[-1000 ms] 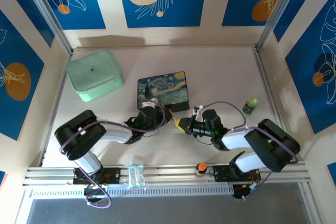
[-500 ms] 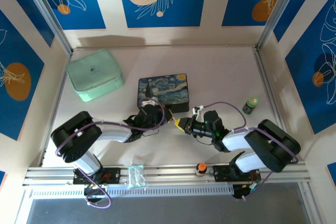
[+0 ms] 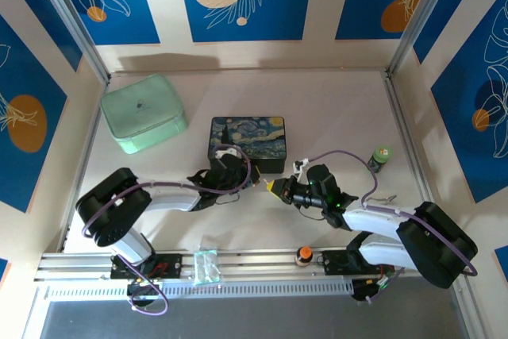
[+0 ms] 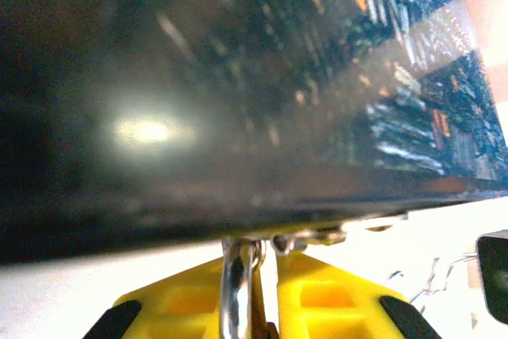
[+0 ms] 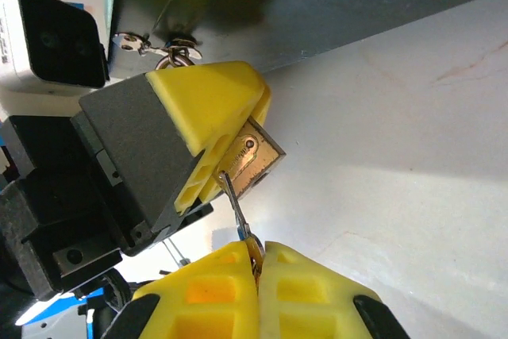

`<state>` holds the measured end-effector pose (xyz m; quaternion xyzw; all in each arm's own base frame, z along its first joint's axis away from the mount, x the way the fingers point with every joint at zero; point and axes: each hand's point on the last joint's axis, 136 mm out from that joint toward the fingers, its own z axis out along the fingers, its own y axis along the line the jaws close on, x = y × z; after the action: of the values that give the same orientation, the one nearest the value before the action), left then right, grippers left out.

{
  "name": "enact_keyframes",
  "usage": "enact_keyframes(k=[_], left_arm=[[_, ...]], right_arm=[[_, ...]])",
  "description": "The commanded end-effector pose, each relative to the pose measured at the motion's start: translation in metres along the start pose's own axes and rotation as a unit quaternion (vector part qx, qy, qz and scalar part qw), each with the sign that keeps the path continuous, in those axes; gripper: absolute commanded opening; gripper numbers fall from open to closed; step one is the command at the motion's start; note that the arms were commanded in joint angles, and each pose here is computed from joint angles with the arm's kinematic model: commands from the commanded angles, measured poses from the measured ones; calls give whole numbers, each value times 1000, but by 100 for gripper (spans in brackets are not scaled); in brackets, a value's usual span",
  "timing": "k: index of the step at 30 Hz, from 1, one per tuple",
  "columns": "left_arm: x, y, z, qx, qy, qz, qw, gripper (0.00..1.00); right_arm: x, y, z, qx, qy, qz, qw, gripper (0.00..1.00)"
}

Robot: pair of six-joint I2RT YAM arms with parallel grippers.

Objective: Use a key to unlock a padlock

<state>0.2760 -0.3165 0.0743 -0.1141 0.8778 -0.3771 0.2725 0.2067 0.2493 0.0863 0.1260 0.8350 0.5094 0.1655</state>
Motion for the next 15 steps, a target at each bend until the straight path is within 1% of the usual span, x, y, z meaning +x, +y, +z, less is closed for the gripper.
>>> enact_keyframes(k=[1, 5, 8, 10, 13, 15], left_arm=[[-20, -31, -10, 28, -27, 24, 999, 0], [-22, -36, -12, 35, -27, 23, 999, 0], [-23, -44, -14, 69, -33, -5, 997, 0], [-24, -48, -16, 70, -33, -3, 997, 0], [-29, -53, -22, 66, -38, 7, 997, 0], [-31, -55, -25, 69, -43, 6, 997, 0]], right_arm=[[0, 8, 2, 1, 0, -20, 1000, 0], [1, 4, 1, 11, 1, -2, 1000, 0], [6, -1, 2, 5, 4, 30, 1000, 0], [9, -3, 3, -2, 7, 48, 999, 0], [11, -12, 5, 10, 14, 59, 998, 0], [10, -9, 7, -7, 13, 63, 998, 0]])
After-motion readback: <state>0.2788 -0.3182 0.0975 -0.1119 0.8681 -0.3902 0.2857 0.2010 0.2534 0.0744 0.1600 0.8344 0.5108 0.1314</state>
